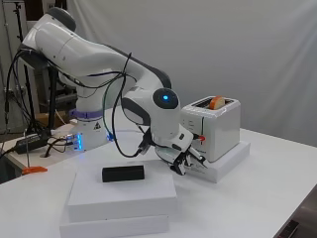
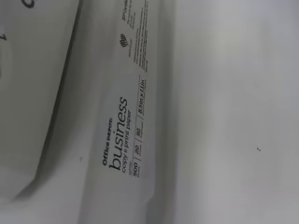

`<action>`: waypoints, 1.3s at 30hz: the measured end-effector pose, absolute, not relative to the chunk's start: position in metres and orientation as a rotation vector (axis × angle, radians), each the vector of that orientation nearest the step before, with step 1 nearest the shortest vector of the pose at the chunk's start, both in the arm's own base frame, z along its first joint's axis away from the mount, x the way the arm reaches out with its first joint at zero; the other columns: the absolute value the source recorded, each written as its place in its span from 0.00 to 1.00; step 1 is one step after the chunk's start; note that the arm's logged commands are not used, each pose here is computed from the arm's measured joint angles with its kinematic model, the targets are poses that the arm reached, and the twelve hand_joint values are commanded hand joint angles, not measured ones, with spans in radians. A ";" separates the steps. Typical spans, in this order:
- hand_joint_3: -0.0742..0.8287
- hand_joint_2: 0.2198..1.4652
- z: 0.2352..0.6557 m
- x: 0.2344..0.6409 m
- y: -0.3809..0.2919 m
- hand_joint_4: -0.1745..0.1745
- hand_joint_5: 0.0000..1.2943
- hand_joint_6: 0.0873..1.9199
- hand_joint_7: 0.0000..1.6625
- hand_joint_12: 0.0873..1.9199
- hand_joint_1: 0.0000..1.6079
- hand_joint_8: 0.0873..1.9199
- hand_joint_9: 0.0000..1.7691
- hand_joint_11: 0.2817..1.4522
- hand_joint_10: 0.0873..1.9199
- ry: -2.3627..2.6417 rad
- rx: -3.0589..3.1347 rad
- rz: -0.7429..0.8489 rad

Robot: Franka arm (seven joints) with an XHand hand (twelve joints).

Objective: Teleoperate dual arm-hand system to toast a bread

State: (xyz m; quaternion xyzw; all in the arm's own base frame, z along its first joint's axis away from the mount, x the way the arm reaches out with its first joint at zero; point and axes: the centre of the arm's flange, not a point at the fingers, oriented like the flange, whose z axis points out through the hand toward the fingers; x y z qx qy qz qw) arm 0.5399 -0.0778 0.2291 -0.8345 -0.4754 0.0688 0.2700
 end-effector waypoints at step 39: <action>0.09 0.77 0.577 0.438 -0.003 0.21 0.25 0.00 0.19 0.00 0.00 0.00 0.22 0.07 0.00 -1.598 -2.562 -0.278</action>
